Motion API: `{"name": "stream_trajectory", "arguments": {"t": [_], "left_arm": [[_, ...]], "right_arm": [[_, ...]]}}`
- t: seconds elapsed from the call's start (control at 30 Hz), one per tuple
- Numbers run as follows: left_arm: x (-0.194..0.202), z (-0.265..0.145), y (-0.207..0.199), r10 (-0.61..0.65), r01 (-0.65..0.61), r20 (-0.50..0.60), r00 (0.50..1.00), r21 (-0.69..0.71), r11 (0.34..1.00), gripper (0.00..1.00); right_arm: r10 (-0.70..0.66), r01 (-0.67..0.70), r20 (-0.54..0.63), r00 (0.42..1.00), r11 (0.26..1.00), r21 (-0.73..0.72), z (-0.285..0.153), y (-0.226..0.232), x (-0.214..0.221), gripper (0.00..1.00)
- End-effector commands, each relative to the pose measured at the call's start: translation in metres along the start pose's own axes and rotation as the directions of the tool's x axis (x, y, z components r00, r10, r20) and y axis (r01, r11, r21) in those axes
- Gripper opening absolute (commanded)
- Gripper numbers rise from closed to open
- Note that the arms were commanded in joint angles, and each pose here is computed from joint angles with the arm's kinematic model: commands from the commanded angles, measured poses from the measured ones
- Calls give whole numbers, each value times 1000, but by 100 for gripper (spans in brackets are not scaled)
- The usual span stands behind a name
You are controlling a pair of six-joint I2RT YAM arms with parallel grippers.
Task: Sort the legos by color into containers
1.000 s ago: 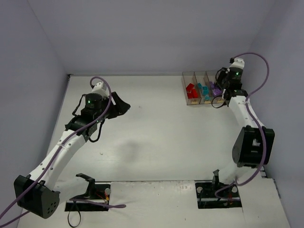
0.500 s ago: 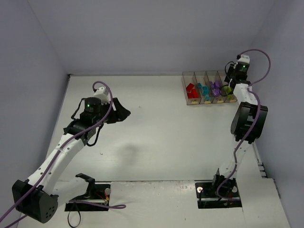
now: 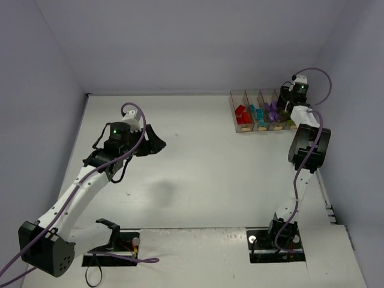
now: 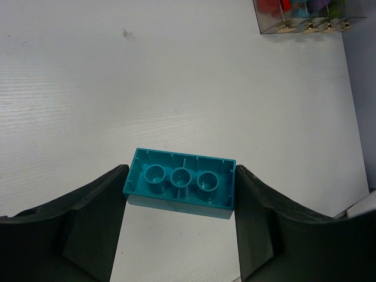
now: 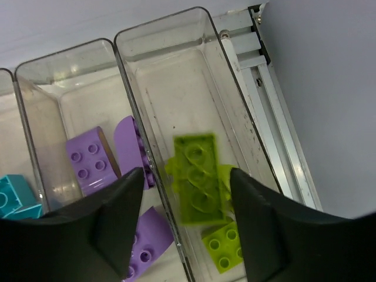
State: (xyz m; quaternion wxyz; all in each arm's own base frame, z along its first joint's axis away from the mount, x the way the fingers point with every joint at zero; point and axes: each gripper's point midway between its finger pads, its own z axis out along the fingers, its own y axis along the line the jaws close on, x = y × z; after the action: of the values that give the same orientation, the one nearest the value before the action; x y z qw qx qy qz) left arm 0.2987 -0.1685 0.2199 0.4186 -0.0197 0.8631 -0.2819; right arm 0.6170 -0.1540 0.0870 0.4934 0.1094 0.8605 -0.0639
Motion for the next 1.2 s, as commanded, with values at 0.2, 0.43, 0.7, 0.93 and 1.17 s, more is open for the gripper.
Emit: {"name": "stream_trajectory", "arguments": {"t": [0.2, 0.43, 0.7, 0.93, 1.17], "left_arm": [[-30, -6, -25, 57, -66, 98, 994, 89, 994, 0], [-47, -10, -37, 37, -55, 148, 988, 119, 991, 0], [-73, -10, -64, -183, 139, 184, 966, 226, 964, 0], [-87, -15, -82, -224, 174, 170, 960, 263, 949, 0], [-104, -12, -101, -420, 346, 152, 895, 360, 867, 6]], "right_arm": [[-22, 22, 218, 976, 1000, 4, -65, 2, -105, 63], [7, 53, 263, 965, 974, -219, -147, 77, -125, 62], [101, 68, 221, 970, 758, -648, -282, 241, -89, 63], [77, 144, 218, 973, 535, -833, -386, 326, -58, 63], [76, 197, 245, 966, 396, -897, -449, 374, -28, 63]]}}
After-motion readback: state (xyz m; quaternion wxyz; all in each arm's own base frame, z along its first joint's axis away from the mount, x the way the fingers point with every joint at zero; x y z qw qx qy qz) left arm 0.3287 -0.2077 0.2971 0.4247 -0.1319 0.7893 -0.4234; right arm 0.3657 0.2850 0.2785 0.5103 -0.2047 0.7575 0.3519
